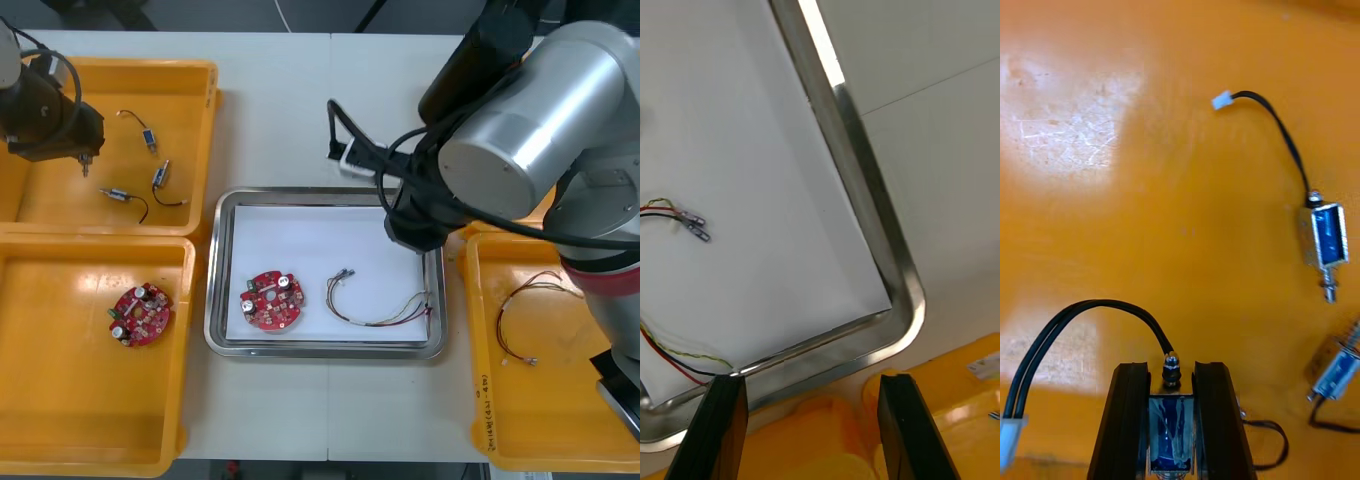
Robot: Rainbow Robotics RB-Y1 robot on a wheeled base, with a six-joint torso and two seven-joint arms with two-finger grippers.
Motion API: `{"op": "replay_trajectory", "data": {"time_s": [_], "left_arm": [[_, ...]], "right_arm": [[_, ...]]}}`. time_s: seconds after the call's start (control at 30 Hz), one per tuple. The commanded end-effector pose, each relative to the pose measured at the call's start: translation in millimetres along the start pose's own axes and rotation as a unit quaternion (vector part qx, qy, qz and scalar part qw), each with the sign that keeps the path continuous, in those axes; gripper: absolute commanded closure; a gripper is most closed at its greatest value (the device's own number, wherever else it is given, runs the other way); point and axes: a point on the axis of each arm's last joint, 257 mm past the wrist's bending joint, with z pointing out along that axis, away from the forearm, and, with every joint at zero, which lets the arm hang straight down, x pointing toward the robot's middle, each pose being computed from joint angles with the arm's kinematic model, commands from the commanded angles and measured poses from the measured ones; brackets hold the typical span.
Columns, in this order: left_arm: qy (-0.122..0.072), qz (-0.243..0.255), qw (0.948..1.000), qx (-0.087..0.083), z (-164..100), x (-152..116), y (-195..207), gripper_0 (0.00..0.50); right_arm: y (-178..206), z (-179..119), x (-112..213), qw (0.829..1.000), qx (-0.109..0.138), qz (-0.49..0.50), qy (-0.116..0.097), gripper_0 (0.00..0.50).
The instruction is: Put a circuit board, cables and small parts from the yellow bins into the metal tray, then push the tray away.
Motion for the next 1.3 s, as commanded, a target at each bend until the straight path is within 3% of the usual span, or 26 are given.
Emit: {"op": "replay_trajectory", "data": {"time_s": [0.03, 0.3, 0.6, 1.0, 1.2, 1.3], "left_arm": [[-0.030, 0.039, 0.9988, -0.002, -47, -29, -13, 0.499], [0.001, 0.062, 0.9980, -0.009, -81, -5, -35, 0.499], [-0.007, 0.038, 0.9991, 0.018, -102, 12, -90, 0.500], [-0.007, 0.034, 0.9987, 0.038, -107, 50, -167, 0.500], [-0.007, 0.030, 0.9985, 0.046, -104, 77, -210, 0.497], [-0.004, 0.025, 0.9989, 0.040, -98, 92, -225, 0.499]], "right_arm": [[-45, -42, -24, 0.997, 0.052, 0.022, -0.047, 0.000], [-108, -77, 6, 0.989, 0.107, 0.083, -0.054, 0.000], [-159, -109, 49, 0.978, 0.154, 0.134, -0.050, 0.000], [-211, -124, 120, 0.957, 0.150, 0.246, -0.037, 0.000], [-237, -131, 167, 0.937, 0.158, 0.310, -0.017, 0.000], [-246, -130, 183, 0.930, 0.160, 0.332, -0.002, 0.000]]}}
